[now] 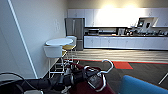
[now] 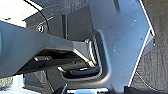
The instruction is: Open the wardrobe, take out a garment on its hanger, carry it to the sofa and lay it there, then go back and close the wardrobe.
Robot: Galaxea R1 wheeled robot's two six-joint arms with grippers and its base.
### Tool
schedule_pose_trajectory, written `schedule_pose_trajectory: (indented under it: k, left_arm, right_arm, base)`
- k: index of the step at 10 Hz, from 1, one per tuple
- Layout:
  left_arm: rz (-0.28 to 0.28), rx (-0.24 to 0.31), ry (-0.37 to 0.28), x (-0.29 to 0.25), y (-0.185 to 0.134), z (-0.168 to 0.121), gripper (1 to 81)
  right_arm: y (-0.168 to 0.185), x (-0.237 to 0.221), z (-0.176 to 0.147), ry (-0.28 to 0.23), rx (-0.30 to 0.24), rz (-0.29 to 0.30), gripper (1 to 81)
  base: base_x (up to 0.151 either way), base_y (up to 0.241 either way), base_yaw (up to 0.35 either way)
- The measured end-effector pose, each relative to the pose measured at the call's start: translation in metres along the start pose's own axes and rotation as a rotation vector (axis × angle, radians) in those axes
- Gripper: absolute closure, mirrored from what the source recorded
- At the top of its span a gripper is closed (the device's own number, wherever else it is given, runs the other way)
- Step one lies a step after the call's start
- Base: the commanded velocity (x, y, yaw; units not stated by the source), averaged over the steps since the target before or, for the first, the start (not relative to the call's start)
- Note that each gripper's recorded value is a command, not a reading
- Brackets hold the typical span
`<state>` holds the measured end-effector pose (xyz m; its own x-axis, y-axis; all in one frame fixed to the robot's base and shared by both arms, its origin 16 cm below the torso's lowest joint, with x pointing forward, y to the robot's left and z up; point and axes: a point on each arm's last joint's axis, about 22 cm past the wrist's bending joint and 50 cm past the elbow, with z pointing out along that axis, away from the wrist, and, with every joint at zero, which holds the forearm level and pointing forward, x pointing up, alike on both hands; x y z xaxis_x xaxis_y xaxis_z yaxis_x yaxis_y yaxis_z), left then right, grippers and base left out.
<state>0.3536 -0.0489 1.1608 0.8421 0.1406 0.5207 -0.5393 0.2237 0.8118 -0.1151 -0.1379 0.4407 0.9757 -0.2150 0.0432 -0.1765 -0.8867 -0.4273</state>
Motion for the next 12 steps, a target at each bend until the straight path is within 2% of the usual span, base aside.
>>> schedule_pose_trajectory:
  k: [12]
  left_arm:
    - [0.014, 0.000, -0.003, -0.0012, 0.0043, -0.0062, 81.1]
  right_arm:
    - [0.0000, 0.0012, 0.0016, 0.001, -0.007, -0.003, 1.0]
  base:
    - [0.000, 0.000, -0.297]
